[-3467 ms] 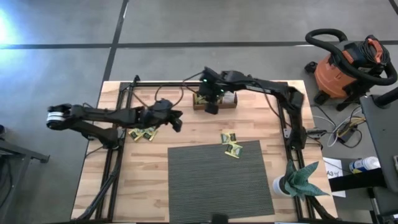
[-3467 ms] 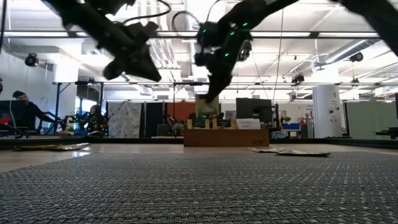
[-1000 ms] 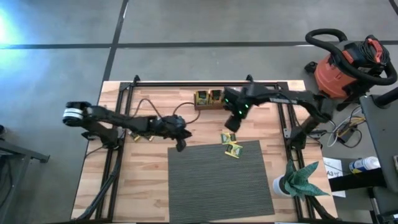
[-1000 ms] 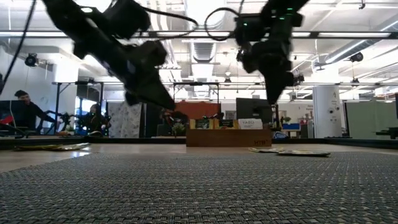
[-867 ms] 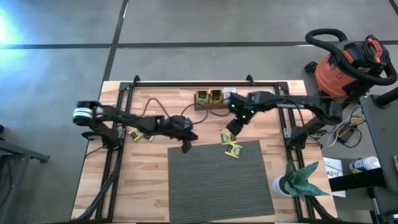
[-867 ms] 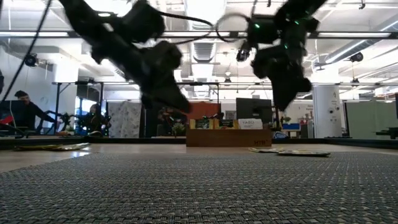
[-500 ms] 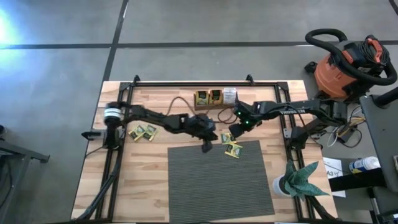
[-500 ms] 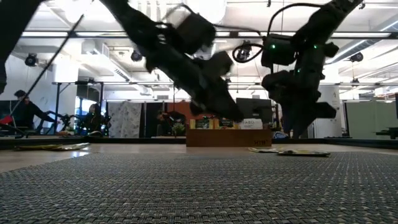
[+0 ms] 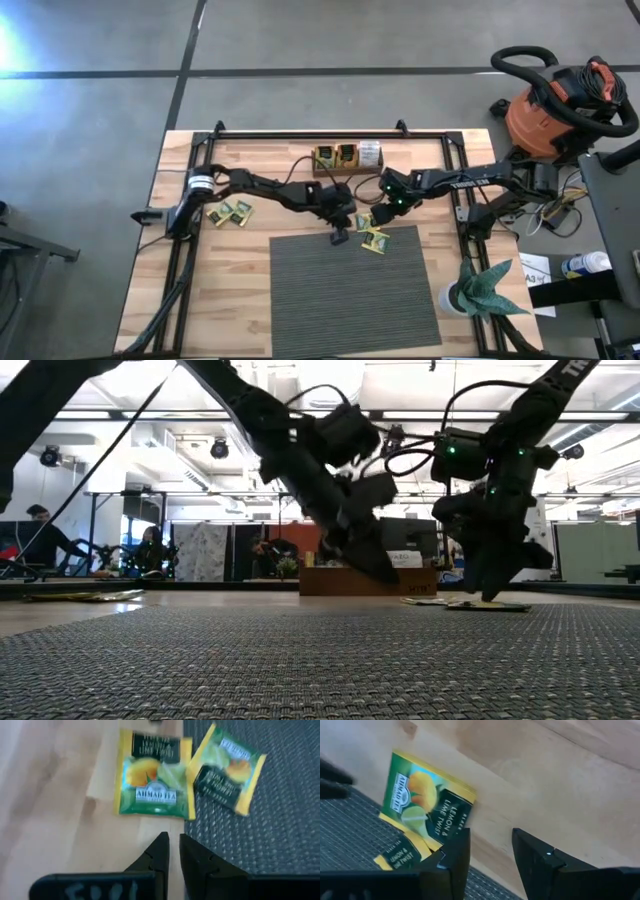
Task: Pick & Place Tea
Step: Put the yellow tea bag into the left section of the wooden organizer
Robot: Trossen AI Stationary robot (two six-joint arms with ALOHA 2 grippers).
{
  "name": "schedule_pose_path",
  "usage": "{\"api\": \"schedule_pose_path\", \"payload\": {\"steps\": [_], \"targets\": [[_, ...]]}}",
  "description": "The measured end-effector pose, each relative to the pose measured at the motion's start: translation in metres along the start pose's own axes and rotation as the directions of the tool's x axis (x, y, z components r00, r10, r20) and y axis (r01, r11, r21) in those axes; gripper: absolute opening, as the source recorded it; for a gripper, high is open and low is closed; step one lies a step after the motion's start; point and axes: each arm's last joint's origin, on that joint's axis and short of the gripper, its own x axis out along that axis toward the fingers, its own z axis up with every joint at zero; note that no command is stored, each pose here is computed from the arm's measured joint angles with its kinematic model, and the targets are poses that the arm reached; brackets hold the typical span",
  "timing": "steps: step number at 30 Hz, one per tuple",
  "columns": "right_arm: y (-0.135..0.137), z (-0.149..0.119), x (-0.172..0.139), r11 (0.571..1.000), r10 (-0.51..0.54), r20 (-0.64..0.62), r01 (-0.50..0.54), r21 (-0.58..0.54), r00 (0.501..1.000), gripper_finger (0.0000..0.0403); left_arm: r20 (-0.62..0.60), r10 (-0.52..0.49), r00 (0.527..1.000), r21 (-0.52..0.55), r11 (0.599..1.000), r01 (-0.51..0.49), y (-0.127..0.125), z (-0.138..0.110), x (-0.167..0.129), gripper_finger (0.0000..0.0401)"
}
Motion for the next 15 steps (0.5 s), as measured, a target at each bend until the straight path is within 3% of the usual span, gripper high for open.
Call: {"api": "schedule_pose_path", "payload": {"steps": [8,15], "targets": [[-0.001,-0.001,0.003,1.000,0.026,0.013,-0.026,-0.005,1.000,0.0144,0.128,-0.045,0.991,0.059,0.998,0.038,-0.004,0.012,0.000,0.0039],[0.001,0.001,0.003,0.998,0.054,0.031,-0.054,-0.013,0.998,0.0148,0.065,-0.042,0.997,0.006,0.999,0.042,0.006,-0.008,0.030,0.0039]]}}
